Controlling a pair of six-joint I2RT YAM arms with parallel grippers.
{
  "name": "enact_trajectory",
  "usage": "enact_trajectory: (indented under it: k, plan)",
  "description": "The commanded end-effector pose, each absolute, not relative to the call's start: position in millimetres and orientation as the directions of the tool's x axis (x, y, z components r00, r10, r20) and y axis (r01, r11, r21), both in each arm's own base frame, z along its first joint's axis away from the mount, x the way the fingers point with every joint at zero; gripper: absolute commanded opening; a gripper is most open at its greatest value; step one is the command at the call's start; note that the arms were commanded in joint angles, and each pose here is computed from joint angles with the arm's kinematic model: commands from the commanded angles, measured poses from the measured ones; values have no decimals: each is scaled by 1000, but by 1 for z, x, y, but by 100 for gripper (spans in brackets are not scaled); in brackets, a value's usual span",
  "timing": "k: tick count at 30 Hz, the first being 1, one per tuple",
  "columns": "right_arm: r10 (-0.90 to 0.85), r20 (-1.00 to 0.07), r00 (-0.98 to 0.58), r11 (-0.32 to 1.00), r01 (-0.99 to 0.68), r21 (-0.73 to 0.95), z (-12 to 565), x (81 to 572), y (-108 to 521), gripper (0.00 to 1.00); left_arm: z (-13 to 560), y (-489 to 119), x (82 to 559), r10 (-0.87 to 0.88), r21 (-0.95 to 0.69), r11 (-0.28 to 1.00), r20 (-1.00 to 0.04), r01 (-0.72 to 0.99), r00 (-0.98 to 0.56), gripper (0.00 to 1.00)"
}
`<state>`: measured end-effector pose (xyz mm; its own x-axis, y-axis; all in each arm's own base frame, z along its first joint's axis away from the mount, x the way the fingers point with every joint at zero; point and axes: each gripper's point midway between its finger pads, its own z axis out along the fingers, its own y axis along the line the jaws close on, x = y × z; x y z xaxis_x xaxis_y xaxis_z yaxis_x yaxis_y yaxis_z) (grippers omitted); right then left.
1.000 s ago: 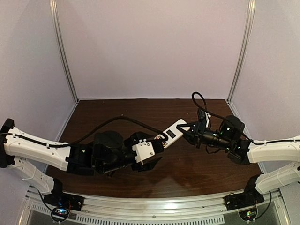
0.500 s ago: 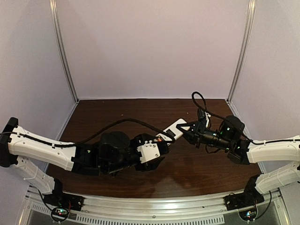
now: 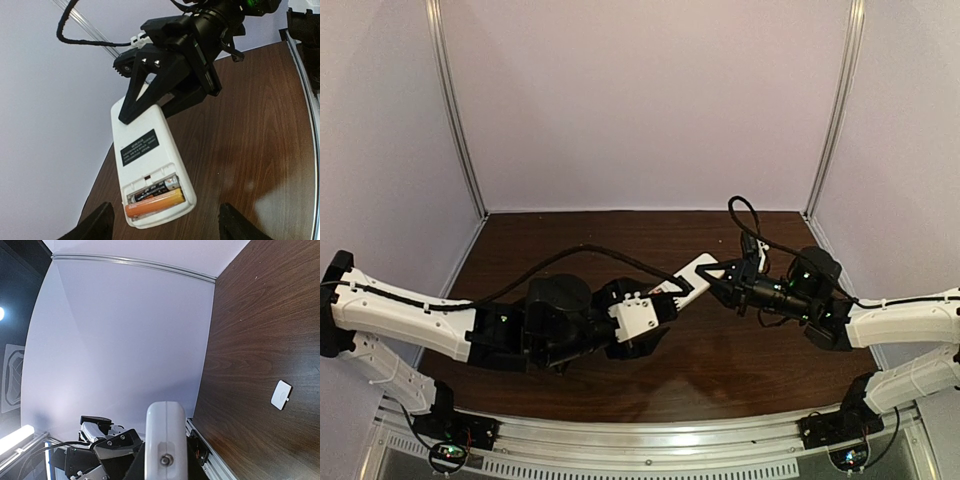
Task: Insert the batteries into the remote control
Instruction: Load the battery into the battery compartment.
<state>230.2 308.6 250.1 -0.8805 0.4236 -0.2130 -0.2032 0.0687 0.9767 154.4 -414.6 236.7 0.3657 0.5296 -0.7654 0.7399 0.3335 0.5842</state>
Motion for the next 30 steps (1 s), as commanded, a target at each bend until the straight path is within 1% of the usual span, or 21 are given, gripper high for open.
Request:
enact_trajectory:
  k: [1,5,12,22,26,30]
  plan:
    - [428,-222,-876,32,-231,973,262,229,311,0,256,-415,160,505,583,371,-780,723,370,73]
    - [427,-224,-876,31,-234,972,263,228,311,0,249,-417,161,515,580,364,-777,728,362,73]
    - [426,-222,-877,30,-232,972,263,227,310,0,244,-415,168,514,556,375,-791,741,333,70]
    - [428,-220,-877,28,-230,973,263,227,311,0,235,-420,166,536,564,339,-774,753,338,66]
    - [428,-220,-876,26,-231,973,263,227,310,0,230,-423,166,550,568,322,-763,758,338,64]
    - [429,-216,-877,26,-228,973,262,227,310,0,225,-425,164,562,572,303,-753,762,342,59]
